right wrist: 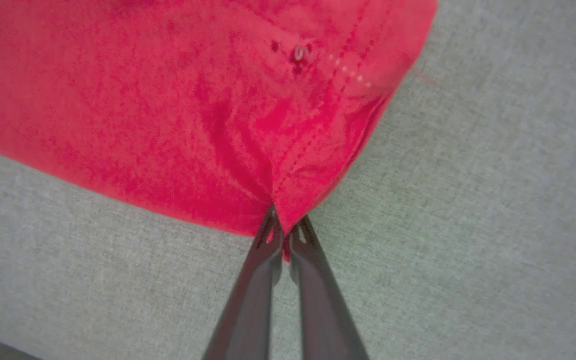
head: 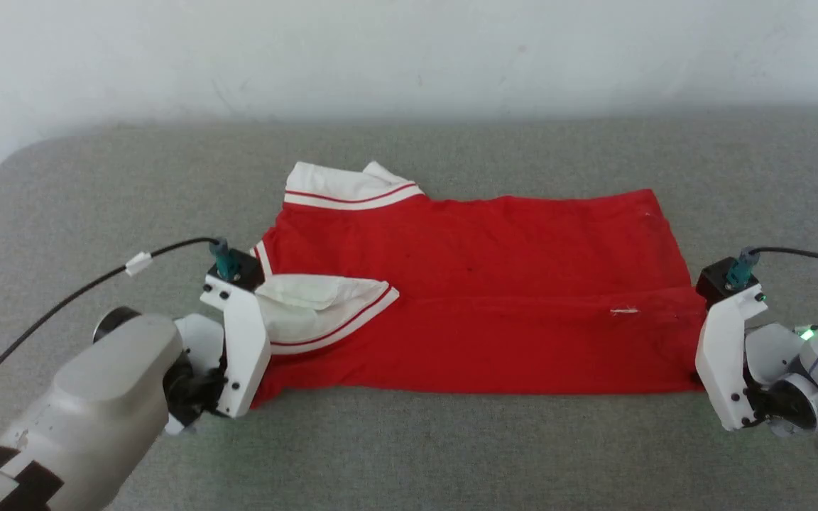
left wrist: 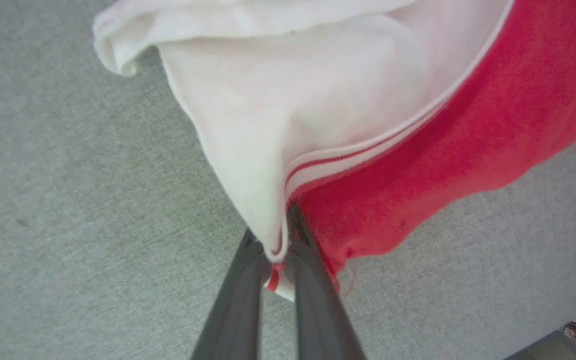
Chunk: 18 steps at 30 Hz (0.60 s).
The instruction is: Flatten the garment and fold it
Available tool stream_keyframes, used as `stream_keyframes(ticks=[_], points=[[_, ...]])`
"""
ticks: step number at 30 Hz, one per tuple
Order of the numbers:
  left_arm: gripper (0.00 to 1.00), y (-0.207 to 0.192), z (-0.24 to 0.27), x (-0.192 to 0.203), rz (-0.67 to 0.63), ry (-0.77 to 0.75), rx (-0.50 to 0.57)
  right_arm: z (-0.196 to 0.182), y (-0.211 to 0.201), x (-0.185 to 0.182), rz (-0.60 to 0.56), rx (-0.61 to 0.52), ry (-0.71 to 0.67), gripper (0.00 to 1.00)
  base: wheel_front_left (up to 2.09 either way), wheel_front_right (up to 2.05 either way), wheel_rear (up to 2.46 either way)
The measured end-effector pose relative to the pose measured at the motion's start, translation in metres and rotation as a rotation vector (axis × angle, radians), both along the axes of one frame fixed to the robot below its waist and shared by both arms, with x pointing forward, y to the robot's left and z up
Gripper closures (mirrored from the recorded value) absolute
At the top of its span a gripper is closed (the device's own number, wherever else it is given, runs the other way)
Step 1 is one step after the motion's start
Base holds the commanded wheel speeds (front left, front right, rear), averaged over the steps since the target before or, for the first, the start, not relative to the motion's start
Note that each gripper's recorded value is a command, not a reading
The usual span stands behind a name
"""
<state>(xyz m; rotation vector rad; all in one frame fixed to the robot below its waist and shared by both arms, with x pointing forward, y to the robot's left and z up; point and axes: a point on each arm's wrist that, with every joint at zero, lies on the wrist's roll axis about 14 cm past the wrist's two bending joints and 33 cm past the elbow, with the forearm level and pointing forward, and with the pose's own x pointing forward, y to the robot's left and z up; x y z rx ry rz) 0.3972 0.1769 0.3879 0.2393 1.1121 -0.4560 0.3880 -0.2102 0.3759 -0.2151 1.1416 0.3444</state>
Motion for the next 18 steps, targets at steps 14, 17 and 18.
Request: stream_keyframes(ticks=[14, 17, 18], points=[[1.00, 0.002, 0.036, -0.041, -0.070, -0.095, -0.054, 0.065, -0.014, -0.024, 0.080, 0.061, -0.230, 1.00, 0.00, 0.00, 0.00], [1.00, 0.002, 0.032, -0.063, -0.093, -0.070, -0.062, 0.060, -0.017, -0.046, 0.101, 0.061, -0.203, 1.00, 0.00, 0.00, 0.00], [1.00, 0.002, 0.029, -0.071, -0.097, -0.058, -0.067, 0.058, -0.018, -0.052, 0.107, 0.063, -0.193, 1.00, 0.00, 0.00, 0.00]])
